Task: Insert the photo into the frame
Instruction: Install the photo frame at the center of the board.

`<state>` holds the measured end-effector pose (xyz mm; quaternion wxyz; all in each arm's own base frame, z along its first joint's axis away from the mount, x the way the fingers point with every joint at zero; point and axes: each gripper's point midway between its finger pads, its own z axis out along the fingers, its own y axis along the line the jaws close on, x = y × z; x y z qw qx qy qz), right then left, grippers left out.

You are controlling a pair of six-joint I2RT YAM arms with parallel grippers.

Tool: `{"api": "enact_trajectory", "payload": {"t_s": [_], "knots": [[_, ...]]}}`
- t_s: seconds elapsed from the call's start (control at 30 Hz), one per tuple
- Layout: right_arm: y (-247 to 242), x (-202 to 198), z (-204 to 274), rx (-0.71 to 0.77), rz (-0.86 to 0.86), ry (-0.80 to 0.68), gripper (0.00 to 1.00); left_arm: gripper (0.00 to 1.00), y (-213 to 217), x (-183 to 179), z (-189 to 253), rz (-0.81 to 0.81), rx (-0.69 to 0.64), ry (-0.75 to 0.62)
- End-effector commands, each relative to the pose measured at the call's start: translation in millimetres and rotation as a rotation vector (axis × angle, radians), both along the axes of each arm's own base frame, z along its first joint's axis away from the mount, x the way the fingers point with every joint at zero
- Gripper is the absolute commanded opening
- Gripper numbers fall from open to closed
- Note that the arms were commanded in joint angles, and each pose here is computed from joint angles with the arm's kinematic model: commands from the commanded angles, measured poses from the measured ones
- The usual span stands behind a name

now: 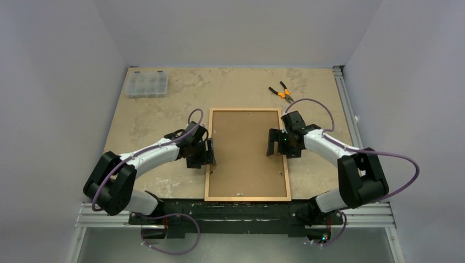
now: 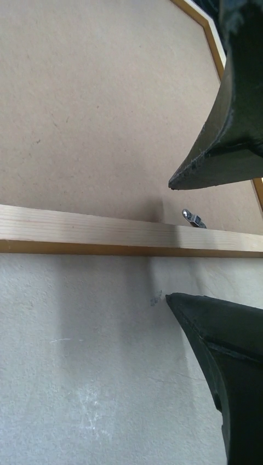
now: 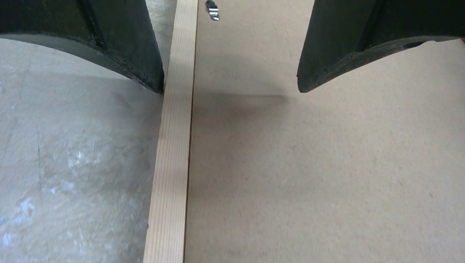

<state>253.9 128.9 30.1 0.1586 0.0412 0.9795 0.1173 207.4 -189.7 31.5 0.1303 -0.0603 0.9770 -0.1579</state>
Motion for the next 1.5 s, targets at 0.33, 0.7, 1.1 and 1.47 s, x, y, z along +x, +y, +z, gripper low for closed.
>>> {"api": "enact_trajectory", "payload": {"t_s": [0.33,0.7,1.1,1.47], "knots": [[15,-28,1,0.123,-0.018,0.029,0.87,0.60,-34,-4,4,-0.017,-0.216,0.002],[33,6,19,0.171,-0.009,-0.015,0.87,0.60,-42,43,21,0.020,-0.274,-0.030],[29,9,21,0.145,0.002,-0.028,0.93,0.66,-17,36,16,0.022,-0.151,-0.043],[14,-18,19,0.116,-0.003,-0.024,0.95,0.67,10,16,9,-0.096,0.050,-0.103]]}}
